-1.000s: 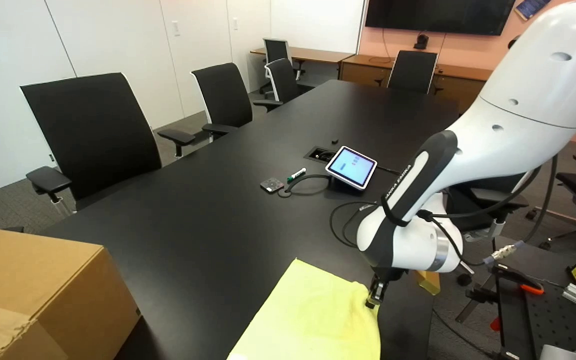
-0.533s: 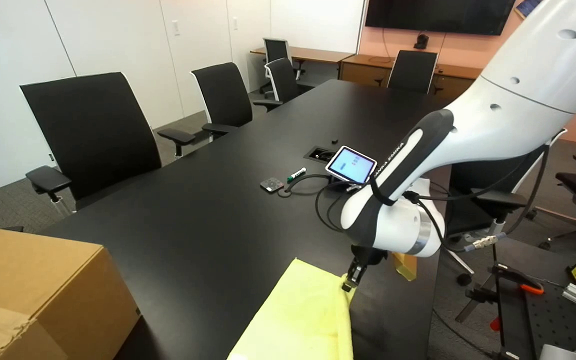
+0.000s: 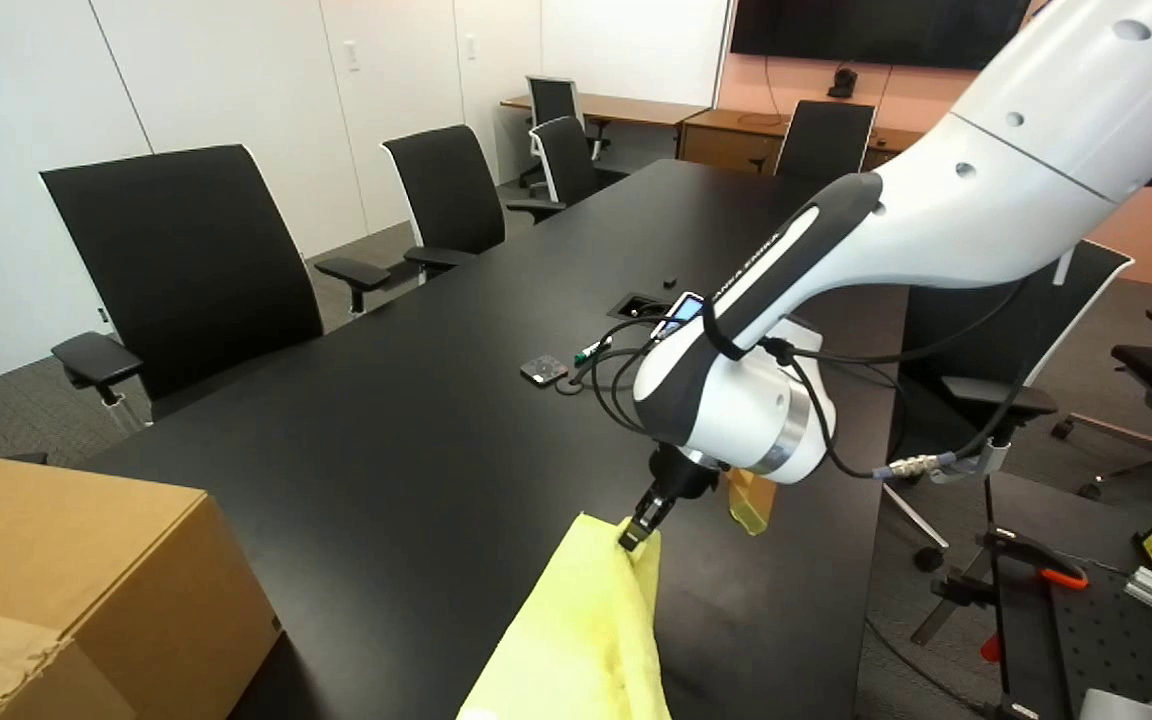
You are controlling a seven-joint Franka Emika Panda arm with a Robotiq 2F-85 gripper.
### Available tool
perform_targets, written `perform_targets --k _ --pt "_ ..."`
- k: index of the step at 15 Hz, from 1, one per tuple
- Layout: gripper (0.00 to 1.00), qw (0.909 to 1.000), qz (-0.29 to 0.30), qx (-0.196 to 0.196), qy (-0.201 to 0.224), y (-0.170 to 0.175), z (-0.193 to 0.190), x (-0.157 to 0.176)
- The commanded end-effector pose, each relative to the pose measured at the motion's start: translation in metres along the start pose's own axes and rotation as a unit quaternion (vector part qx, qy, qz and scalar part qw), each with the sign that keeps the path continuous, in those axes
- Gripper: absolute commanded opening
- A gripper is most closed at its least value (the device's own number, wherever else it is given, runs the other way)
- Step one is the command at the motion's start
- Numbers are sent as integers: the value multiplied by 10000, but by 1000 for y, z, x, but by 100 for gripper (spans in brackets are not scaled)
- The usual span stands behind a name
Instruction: Fold the yellow towel in half from bottom to top
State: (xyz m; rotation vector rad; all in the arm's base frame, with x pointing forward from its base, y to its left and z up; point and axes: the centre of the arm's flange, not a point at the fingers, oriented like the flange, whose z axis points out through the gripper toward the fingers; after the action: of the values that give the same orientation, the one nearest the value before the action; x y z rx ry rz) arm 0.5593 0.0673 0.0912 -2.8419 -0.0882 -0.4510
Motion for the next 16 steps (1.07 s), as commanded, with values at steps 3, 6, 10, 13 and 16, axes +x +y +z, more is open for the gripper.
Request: perform_targets --k 3,6,10,13,16 --pt "6 9988 78 31 483 -7 28 27" --pt "32 9975 217 -277 620 1 40 40" --pt "55 9944 348 -649 764 20 47 49" --pt "77 9925 421 -803 814 26 44 47" --pt "100 9950 362 -812 453 16 33 24"
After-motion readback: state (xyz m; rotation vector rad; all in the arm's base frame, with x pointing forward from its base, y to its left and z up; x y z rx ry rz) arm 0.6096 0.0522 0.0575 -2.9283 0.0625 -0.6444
